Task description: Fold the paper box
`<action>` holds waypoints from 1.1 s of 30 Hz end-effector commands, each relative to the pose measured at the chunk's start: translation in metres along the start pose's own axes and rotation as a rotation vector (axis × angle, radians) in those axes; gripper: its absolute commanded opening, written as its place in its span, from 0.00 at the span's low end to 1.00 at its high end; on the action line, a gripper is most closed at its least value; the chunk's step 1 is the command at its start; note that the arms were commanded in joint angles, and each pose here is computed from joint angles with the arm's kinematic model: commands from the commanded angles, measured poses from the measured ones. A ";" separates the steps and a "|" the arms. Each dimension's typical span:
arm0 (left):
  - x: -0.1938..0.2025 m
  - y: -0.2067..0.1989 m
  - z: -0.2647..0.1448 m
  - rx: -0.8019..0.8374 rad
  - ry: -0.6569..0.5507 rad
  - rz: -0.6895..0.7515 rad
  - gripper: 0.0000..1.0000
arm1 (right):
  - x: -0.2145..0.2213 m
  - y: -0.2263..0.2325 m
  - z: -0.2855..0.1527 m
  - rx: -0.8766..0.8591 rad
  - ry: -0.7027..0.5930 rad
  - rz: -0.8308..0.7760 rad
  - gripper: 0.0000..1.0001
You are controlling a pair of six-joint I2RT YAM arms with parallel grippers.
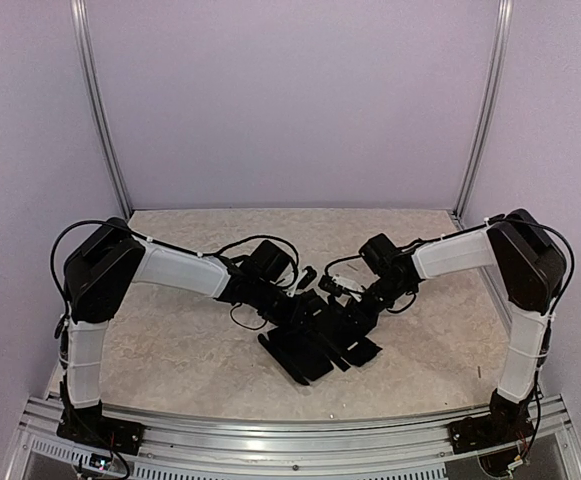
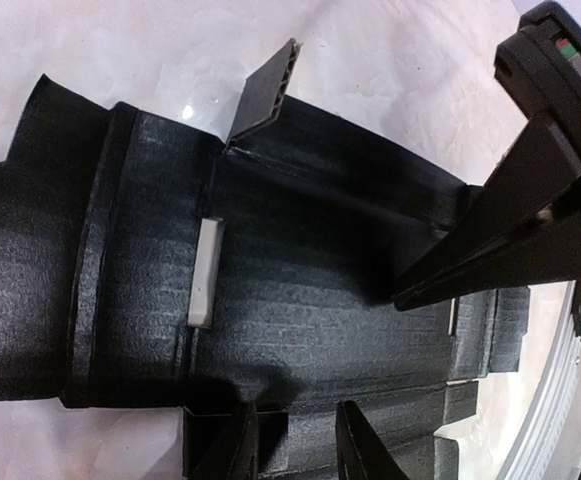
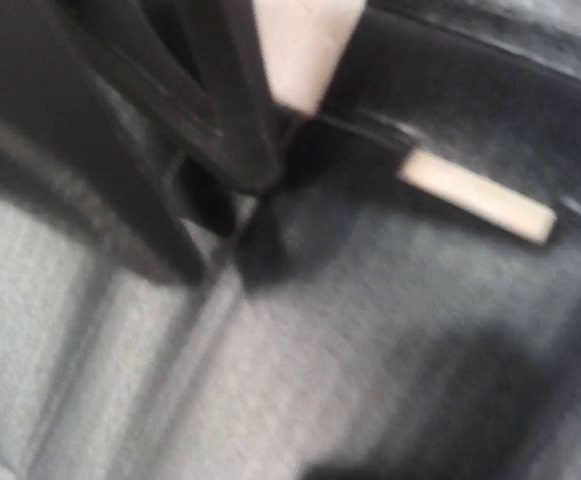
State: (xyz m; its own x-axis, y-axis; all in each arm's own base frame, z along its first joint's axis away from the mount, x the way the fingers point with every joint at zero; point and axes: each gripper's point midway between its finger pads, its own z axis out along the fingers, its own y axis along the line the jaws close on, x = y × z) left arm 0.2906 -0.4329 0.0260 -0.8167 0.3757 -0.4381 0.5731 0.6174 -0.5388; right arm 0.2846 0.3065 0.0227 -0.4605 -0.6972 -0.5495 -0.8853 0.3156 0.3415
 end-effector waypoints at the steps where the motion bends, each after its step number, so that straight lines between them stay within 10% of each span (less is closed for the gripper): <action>1: 0.082 0.061 0.012 -0.260 0.251 -0.056 0.25 | -0.008 -0.004 -0.028 0.086 0.027 -0.080 0.00; 11: 0.082 0.059 0.006 -0.257 0.185 -0.007 0.19 | -0.064 0.067 -0.142 0.181 -0.192 -0.398 0.09; 22: 0.083 0.058 0.006 -0.256 0.164 0.034 0.11 | 0.023 0.086 -0.064 0.286 0.104 -0.799 0.09; 33: 0.086 0.074 0.000 -0.288 0.185 0.042 0.06 | 0.055 0.097 -0.015 0.323 0.235 -1.048 0.37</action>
State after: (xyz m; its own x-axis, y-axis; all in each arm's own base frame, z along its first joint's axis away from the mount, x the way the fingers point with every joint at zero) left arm 0.2934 -0.4190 0.0205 -0.7339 0.3978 -0.5506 0.6496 0.6478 -0.3979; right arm 0.1707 0.2832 0.0529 0.4403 -0.8173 -0.3715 -0.8777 -0.3048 -0.3698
